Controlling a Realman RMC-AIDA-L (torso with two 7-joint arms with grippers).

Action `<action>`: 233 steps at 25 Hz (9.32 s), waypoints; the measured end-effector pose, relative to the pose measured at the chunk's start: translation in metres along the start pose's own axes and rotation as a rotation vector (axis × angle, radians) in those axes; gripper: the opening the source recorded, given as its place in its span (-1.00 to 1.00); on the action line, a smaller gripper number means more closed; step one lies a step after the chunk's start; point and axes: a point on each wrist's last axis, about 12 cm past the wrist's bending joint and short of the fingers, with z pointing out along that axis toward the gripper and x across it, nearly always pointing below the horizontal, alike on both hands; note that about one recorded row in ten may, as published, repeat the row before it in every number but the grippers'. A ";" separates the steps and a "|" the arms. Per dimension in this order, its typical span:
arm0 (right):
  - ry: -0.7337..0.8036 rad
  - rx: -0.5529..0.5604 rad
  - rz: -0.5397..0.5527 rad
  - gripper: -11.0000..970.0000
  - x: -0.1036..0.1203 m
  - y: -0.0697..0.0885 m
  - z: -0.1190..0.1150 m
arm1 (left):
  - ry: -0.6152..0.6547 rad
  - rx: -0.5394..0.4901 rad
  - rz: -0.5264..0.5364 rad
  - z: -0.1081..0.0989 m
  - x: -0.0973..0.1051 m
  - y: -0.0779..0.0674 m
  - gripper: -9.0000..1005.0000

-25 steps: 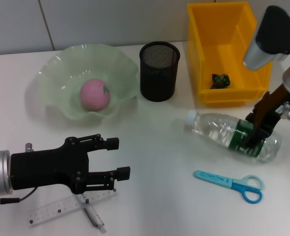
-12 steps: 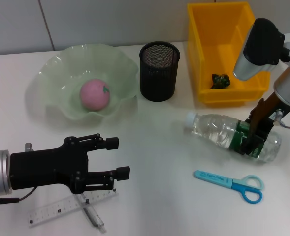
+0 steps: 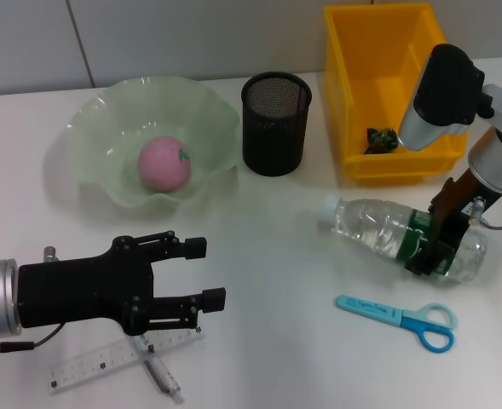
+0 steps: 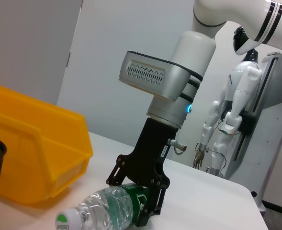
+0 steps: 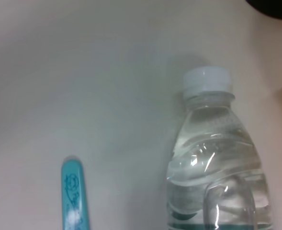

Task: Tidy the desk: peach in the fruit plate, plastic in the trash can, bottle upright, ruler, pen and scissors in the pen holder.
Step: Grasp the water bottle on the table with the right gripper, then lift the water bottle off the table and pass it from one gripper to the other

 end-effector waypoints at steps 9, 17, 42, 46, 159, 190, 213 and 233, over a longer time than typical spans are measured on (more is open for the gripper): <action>0.005 0.001 -0.006 0.62 -0.001 0.000 0.004 | 0.001 -0.002 0.000 0.000 0.000 0.000 0.59; 0.007 -0.001 -0.012 0.61 -0.002 0.000 0.004 | 0.000 -0.002 0.000 0.002 -0.001 0.001 0.59; -0.048 -0.002 -0.033 0.60 -0.008 0.006 -0.007 | -0.021 -0.024 -0.013 -0.003 -0.001 0.002 0.59; -0.109 -0.027 -0.035 0.60 -0.010 0.011 -0.015 | -0.042 -0.051 -0.016 -0.008 -0.002 0.004 0.59; -1.031 -0.454 -0.084 0.59 -0.009 0.066 0.036 | -0.553 -0.105 -0.192 0.015 0.009 -0.009 0.09; -1.026 -0.454 -0.077 0.59 -0.008 0.065 0.036 | -0.560 -0.110 -0.193 0.015 0.008 -0.008 -0.12; -0.933 -0.420 -0.070 0.59 -0.009 0.067 0.051 | -0.590 -0.115 -0.193 0.012 0.005 -0.007 -0.12; -0.867 -0.389 -0.037 0.55 -0.004 0.066 0.062 | -0.610 -0.119 -0.187 0.010 0.002 -0.006 -0.12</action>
